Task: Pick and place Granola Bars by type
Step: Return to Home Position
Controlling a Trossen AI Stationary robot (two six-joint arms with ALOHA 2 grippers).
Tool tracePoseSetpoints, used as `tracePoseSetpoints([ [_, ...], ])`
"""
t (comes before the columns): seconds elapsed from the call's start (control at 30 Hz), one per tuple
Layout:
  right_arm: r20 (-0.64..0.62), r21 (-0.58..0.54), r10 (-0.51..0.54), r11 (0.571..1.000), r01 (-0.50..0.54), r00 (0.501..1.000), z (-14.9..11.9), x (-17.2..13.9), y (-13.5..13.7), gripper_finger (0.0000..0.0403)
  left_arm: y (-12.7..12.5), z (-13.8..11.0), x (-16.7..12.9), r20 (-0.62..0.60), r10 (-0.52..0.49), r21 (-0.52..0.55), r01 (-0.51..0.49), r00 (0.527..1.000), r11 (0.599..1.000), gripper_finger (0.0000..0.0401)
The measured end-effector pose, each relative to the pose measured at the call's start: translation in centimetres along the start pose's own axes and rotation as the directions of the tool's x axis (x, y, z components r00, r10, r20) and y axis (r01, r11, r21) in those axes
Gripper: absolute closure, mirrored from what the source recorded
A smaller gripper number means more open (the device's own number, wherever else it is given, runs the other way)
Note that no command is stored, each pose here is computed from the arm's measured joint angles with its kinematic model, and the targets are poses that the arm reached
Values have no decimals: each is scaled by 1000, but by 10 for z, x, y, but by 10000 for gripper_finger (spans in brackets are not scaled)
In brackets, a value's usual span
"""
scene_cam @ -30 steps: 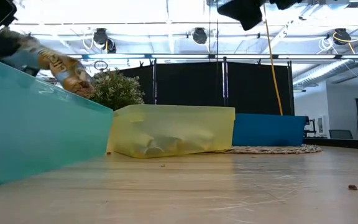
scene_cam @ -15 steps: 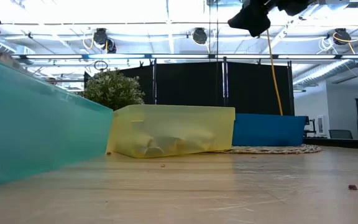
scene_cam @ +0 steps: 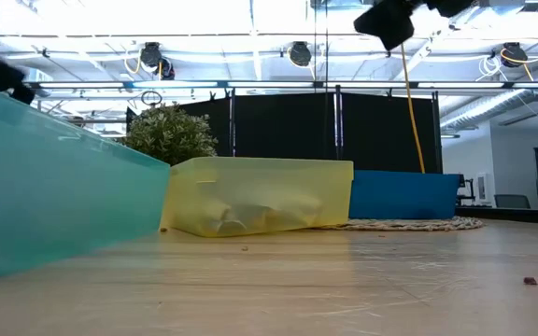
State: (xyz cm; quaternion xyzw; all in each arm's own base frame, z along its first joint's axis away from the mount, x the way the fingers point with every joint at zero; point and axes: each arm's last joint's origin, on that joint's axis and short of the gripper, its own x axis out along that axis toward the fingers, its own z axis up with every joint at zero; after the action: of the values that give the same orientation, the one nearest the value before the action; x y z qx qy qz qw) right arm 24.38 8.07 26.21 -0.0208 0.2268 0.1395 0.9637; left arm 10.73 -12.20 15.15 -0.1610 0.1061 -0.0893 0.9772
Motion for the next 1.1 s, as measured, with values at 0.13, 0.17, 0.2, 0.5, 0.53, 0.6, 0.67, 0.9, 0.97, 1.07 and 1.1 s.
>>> tracePoseSetpoints([
  [0.13, 73, 10, -24, 1000, 23, 997, -12, -16, -2, 96, 4, 5, -2, 65, 96, 76, -101, 993, 992, 258],
  [0.17, 105, 16, -34, 999, 32, 994, -16, -22, -2, 96, 4, 6, -3, 70, 101, 87, -107, 992, 990, 257],
  [0.2, 143, 24, -49, 999, 46, 988, -19, -28, -3, 96, 5, 7, -5, 78, 99, 95, -106, 992, 990, 257],
  [0.5, 435, 75, -235, 971, 225, 869, -61, -75, -12, 96, 29, 16, -18, 182, 116, 168, -147, 976, 975, 256],
  [0.53, 450, 75, -247, 968, 239, 858, -66, -77, -12, 96, 31, 18, -19, 188, 108, 176, -141, 976, 974, 256],
  [0.6, 465, 65, -251, 966, 250, 849, -76, -81, -13, 96, 34, 21, -19, 191, 98, 197, -136, 977, 971, 256],
  [0.67, 480, 78, -271, 961, 267, 834, -84, -85, -14, 96, 39, 23, -19, 192, 103, 206, -143, 976, 968, 256],
  [0.9, 528, 107, -320, 944, 312, 787, -115, -96, -17, 96, 52, 25, -20, 159, 115, 200, -146, 981, 969, 256],
  [0.97, 540, 107, -320, 944, 313, 778, -121, -97, -17, 96, 54, 26, -21, 158, 107, 203, -139, 982, 969, 256],
  [1.07, 547, 99, -319, 943, 319, 774, -127, -99, -17, 96, 58, 27, -21, 156, 130, 216, -162, 979, 963, 256],
  [1.1, 547, 95, -319, 942, 321, 774, -129, -99, -17, 96, 60, 27, -21, 153, 141, 218, -173, 978, 960, 256],
])
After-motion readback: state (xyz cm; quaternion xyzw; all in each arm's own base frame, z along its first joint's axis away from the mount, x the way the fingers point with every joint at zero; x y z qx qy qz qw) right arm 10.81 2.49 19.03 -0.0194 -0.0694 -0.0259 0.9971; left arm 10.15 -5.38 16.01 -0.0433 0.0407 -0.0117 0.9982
